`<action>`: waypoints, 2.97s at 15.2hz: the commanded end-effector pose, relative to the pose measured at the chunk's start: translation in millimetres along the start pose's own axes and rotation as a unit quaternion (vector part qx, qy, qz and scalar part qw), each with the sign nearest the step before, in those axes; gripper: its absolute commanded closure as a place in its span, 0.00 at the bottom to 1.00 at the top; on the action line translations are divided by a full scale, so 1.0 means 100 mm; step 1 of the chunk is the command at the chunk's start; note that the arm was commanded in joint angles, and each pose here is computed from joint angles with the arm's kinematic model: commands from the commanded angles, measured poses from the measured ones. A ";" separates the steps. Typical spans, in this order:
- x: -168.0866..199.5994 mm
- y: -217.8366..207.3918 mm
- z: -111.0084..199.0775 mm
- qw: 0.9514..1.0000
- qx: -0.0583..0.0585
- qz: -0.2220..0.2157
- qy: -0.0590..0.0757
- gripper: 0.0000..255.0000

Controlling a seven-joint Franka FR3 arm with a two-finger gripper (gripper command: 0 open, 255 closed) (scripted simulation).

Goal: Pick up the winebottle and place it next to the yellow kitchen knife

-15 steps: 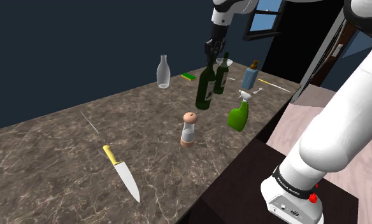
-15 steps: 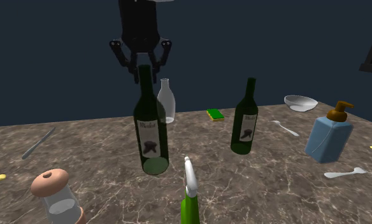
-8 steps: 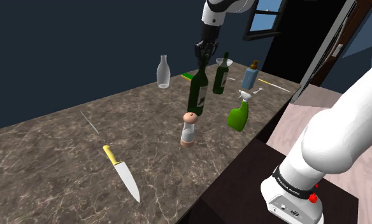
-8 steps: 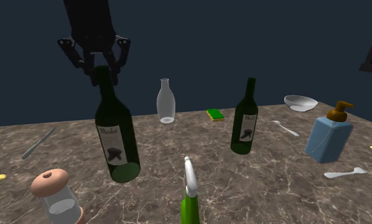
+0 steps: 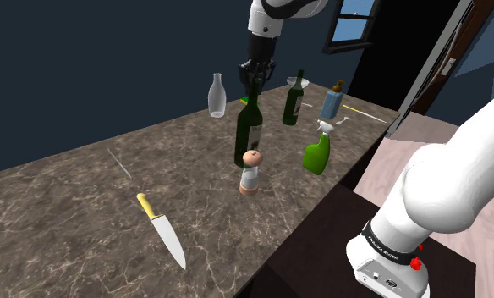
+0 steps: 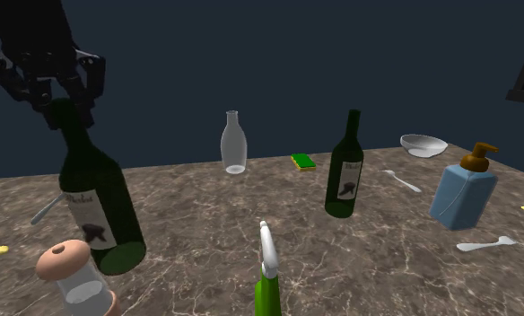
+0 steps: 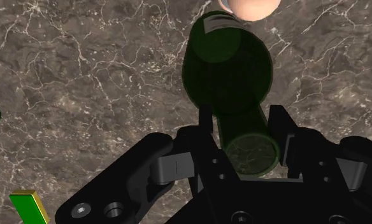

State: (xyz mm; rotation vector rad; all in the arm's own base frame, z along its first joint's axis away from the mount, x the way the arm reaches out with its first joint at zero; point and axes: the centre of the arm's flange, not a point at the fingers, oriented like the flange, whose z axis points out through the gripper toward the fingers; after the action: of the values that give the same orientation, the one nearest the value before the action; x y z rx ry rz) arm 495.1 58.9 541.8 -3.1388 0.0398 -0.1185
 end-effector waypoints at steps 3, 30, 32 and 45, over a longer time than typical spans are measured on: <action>-0.12 -0.49 -0.02 1.000 0.000 0.001 0.000 1.00; -0.52 -1.95 0.67 1.000 0.000 0.001 0.000 1.00; -0.52 -1.95 0.67 1.000 0.000 0.001 0.000 1.00; -0.52 -1.95 0.17 1.000 0.000 0.001 0.000 0.00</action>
State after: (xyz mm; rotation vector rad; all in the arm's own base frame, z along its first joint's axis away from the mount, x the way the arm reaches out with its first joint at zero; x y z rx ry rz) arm 450.6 255.6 510.8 -3.1380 0.0426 -0.1209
